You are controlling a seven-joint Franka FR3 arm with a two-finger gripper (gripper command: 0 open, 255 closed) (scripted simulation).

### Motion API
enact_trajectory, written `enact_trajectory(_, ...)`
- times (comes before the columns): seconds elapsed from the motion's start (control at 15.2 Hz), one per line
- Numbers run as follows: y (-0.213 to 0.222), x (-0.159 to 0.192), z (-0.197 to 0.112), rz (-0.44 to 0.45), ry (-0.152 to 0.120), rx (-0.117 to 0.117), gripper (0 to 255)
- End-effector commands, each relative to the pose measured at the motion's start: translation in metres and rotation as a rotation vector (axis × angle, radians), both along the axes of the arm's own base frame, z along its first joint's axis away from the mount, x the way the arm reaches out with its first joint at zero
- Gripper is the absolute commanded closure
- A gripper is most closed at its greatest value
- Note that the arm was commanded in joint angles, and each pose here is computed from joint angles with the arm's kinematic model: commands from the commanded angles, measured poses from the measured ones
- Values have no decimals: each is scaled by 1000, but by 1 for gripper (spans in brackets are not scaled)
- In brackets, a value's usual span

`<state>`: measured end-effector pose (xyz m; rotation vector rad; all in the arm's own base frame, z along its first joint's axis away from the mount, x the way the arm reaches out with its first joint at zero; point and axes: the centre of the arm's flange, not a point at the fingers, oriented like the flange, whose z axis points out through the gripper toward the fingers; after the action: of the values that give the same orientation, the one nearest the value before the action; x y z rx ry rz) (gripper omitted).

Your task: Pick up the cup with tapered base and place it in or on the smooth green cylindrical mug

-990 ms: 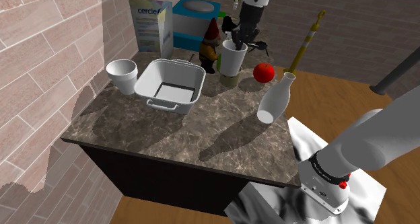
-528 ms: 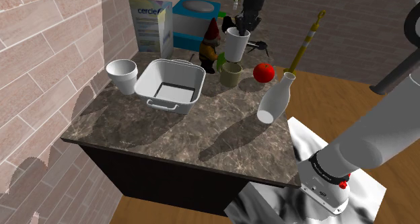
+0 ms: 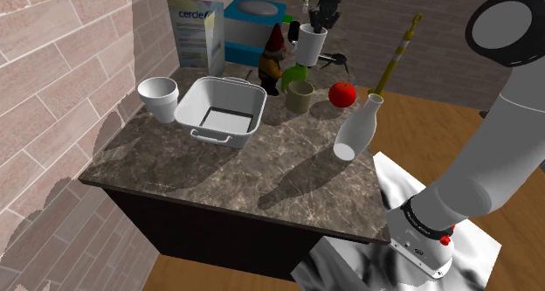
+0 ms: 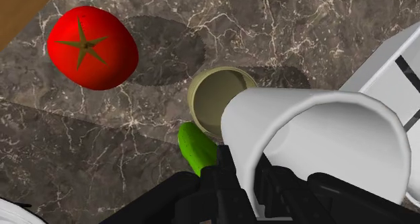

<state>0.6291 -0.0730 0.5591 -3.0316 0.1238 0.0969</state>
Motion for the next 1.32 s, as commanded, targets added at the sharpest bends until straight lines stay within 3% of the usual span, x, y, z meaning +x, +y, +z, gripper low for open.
enact_trajectory(0.0, -2, 2, -8, 1, -1, 0, 255)
enact_trajectory(1.12, -2, 2, -98, 1, -1, 0, 255)
enact_trajectory(1.25, -2, 2, -98, 1, -1, 0, 255)
